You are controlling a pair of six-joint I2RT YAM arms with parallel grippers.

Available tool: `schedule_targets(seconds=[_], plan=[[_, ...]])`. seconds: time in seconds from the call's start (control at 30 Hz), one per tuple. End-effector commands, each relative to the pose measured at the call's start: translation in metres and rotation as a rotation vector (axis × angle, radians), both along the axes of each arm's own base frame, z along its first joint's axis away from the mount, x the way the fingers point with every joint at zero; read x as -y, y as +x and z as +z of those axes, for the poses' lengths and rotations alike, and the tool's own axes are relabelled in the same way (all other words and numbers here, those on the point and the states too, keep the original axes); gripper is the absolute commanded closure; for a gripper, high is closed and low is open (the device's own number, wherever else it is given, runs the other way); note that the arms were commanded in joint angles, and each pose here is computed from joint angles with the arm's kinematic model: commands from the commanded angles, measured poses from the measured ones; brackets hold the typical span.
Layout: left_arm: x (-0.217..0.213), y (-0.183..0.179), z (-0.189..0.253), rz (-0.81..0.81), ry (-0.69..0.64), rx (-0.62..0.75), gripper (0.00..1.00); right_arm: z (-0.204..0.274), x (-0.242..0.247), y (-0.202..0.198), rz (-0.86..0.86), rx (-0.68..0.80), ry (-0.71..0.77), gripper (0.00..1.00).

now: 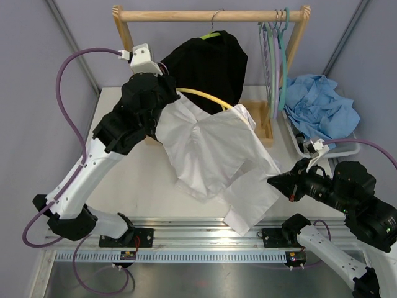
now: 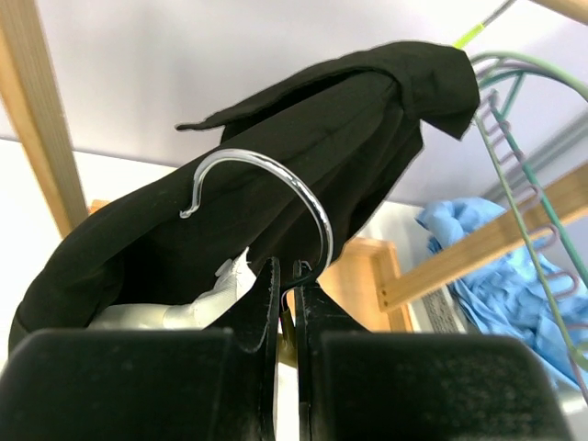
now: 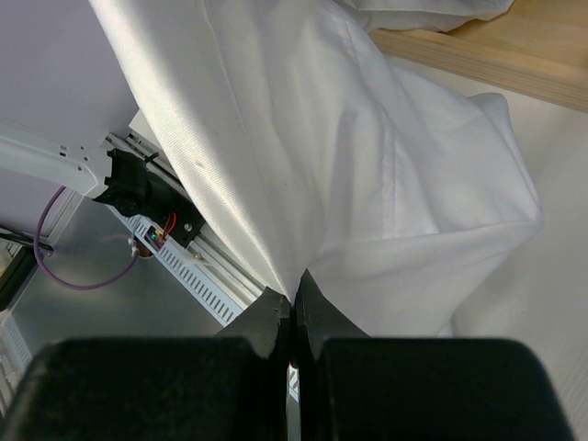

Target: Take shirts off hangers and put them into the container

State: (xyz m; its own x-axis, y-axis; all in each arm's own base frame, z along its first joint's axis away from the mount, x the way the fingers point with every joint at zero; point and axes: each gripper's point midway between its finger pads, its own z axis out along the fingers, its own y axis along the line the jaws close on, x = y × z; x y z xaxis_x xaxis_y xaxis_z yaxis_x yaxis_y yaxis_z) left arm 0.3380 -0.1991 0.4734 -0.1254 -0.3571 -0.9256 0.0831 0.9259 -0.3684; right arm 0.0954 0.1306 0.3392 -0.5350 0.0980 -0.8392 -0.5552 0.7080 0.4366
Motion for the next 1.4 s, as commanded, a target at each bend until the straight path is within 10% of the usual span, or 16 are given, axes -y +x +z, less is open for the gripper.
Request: schedule_targets(seconds=[0.0,0.03,0.13,0.27,1.37], plan=[[-0.088,0.001,0.059,0.283,-0.161,0.176,1.0,-0.03,0.022,-0.031,0.003,-0.11,-0.09,1.0],[-0.071,0.0,0.044,0.23,-0.147,0.149,1.0,-0.028,0.02,-0.031,0.011,-0.106,-0.085,1.0],[-0.025,-0.009,0.004,0.088,-0.1,0.081,1.0,-0.017,0.012,-0.027,0.042,-0.076,-0.065,0.47],[0.008,-0.021,-0.036,0.005,-0.09,0.013,1.0,-0.004,0.004,-0.024,0.08,-0.05,-0.049,0.28],[0.093,-0.06,-0.078,-0.178,-0.044,-0.149,1.0,-0.005,-0.02,-0.003,0.126,-0.039,-0.01,0.55]])
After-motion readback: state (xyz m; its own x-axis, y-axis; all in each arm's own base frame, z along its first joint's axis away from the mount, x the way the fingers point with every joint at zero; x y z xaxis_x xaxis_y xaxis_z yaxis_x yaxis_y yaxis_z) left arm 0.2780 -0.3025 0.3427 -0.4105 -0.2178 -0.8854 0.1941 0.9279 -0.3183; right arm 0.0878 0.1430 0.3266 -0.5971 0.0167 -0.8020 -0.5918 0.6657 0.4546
